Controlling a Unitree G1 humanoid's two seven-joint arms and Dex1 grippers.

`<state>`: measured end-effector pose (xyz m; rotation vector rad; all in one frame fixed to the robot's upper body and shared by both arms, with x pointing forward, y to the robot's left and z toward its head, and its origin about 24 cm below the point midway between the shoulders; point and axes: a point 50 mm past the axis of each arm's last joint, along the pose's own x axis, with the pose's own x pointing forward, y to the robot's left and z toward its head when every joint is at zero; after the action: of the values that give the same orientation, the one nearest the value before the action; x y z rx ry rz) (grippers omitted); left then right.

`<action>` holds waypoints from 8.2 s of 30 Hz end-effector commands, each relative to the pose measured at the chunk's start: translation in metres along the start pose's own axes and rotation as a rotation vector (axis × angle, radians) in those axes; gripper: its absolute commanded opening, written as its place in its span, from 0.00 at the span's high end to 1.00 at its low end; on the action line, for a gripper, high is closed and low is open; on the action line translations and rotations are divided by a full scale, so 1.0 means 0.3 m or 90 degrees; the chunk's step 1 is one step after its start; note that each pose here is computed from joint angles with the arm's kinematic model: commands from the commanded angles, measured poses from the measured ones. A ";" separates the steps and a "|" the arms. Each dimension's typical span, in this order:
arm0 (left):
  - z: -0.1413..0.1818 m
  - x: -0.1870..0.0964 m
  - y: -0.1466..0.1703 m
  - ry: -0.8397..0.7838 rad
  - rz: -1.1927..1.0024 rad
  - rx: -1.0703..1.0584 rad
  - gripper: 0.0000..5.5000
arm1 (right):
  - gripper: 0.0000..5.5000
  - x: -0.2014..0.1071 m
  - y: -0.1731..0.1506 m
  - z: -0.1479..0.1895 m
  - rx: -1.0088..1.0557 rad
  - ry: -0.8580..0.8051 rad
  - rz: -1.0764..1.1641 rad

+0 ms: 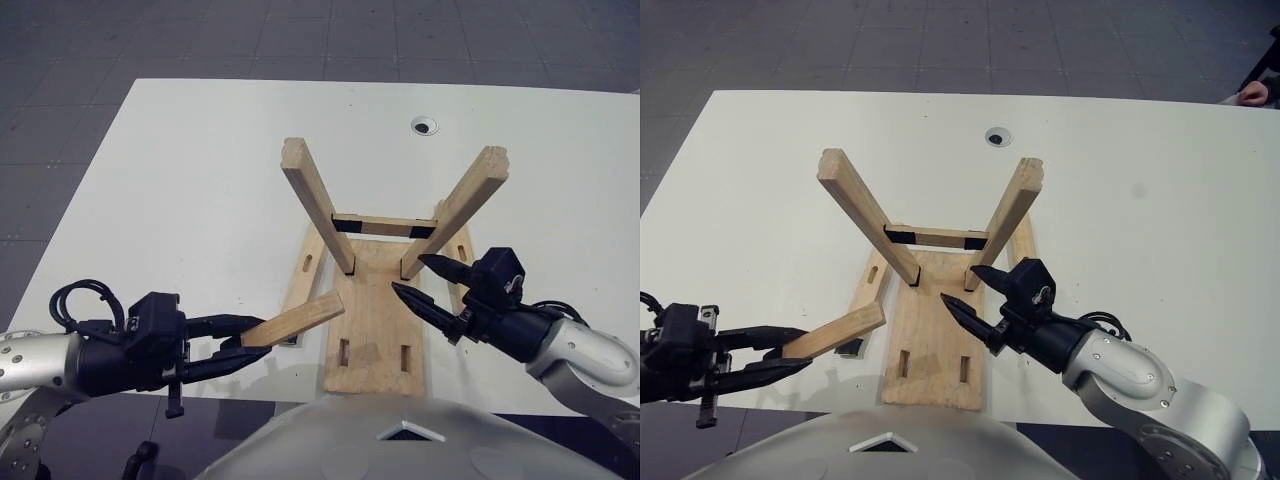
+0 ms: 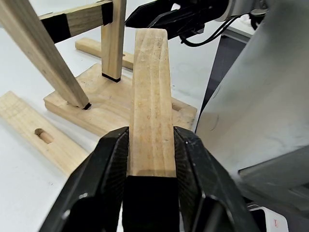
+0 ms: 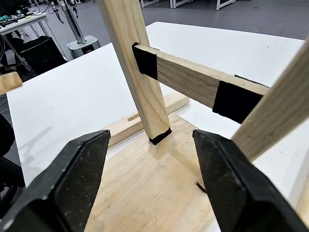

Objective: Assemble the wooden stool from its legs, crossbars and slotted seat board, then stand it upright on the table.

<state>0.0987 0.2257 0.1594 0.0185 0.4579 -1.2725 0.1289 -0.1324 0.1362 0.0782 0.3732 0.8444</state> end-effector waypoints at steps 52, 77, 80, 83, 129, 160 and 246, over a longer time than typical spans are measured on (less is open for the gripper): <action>0.031 0.224 -0.045 -0.138 0.109 0.029 0.76 | 0.58 0.118 0.170 0.052 0.494 -0.263 0.123; 0.068 0.250 -0.049 -0.167 0.189 0.223 0.76 | 0.93 0.131 0.164 0.065 0.671 -0.337 0.005; 0.066 0.249 -0.058 -0.164 0.149 0.169 0.69 | 0.93 0.124 0.157 0.071 0.679 -0.357 -0.001; 0.060 0.245 -0.080 -0.142 0.069 0.105 0.62 | 0.93 0.124 0.153 0.073 0.676 -0.364 -0.006; -0.139 0.207 0.170 0.071 0.389 -0.014 0.00 | 0.93 -0.067 -0.189 0.005 -0.076 -0.059 -0.375; -0.175 0.252 0.173 0.061 0.468 -0.063 0.00 | 0.93 0.078 -0.207 -0.002 -0.069 -0.152 -0.476; -0.180 0.263 0.154 0.056 0.449 -0.071 0.00 | 0.93 0.114 -0.332 -0.301 -0.125 -0.042 -0.641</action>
<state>0.1419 0.1822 0.0722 0.1261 0.5328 -0.5597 0.2040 -0.1787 0.0674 -0.2405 0.0094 -0.1186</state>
